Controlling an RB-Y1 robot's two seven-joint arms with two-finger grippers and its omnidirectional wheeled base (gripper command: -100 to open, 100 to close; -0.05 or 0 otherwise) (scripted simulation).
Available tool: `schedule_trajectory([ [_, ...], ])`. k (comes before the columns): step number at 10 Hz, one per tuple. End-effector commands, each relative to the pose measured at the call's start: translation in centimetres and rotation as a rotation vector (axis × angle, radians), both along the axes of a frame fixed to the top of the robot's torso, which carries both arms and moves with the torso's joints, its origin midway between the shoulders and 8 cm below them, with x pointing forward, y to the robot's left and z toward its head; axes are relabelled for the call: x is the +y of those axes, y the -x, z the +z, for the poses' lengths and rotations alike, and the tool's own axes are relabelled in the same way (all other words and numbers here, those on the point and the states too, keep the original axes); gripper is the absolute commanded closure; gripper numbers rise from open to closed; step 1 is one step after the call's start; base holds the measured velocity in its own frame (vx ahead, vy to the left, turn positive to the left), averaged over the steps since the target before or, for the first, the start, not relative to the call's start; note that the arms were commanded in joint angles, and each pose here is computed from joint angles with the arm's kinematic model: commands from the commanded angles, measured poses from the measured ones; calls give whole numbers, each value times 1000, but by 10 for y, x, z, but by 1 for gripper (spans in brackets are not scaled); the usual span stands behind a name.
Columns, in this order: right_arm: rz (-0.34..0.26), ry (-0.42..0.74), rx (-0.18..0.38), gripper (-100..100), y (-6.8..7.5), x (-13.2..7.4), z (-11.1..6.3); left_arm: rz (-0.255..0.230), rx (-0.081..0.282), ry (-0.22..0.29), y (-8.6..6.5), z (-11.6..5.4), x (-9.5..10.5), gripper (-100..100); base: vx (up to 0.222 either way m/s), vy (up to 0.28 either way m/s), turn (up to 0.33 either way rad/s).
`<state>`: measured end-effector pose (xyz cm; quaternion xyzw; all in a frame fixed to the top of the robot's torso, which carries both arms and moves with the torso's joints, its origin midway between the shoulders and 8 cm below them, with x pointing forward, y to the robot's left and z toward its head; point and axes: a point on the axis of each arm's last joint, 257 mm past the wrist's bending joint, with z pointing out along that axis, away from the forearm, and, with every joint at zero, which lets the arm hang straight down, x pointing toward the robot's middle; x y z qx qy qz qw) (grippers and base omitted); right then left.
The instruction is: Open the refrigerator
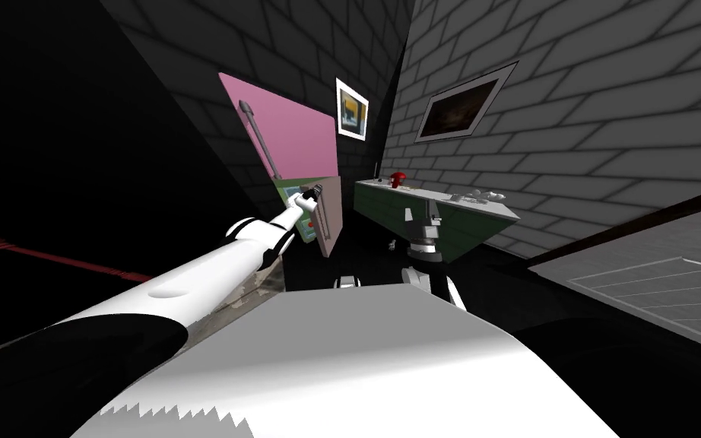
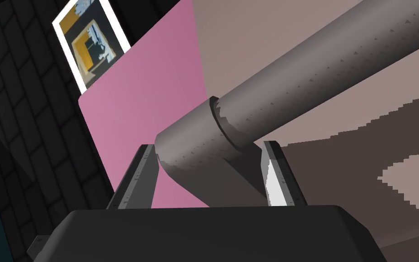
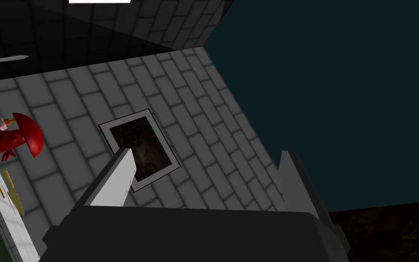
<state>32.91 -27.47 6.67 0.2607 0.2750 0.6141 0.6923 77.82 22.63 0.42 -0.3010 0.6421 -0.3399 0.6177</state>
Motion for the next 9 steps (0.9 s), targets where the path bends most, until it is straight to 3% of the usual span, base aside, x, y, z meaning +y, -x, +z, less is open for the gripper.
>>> schedule_trajectory([
  [1, 0, 0, 0, 0, 0, 0, 0, 46, 2, -3, 1, -1, 31, 100, -46, -390, 119],
  [2, 0, 0, 0, 0, 0, 0, 0, 40, -5, -3, 1, 2, 28, 100, -23, -349, 81],
  [4, 0, 0, 0, 0, 0, 0, 0, 46, 2, -3, 1, -1, 31, 100, 8, -118, -14],
  [5, 0, 1, 0, 0, 0, 0, 0, 69, 5, -4, 1, -3, 47, 100, 2, -158, 54],
  [7, 0, 0, 0, 0, 0, 0, 0, 69, 5, -4, 1, -3, 47, 100, 4, -177, 76],
  [8, 0, 0, 0, 0, 0, 0, 0, 65, -12, -1, 2, 7, 46, 100, -4, -38, 1],
  [9, 0, 1, 0, 0, 0, 0, 0, 114, -11, 0, 4, 6, 79, 100, 25, -173, -82],
])
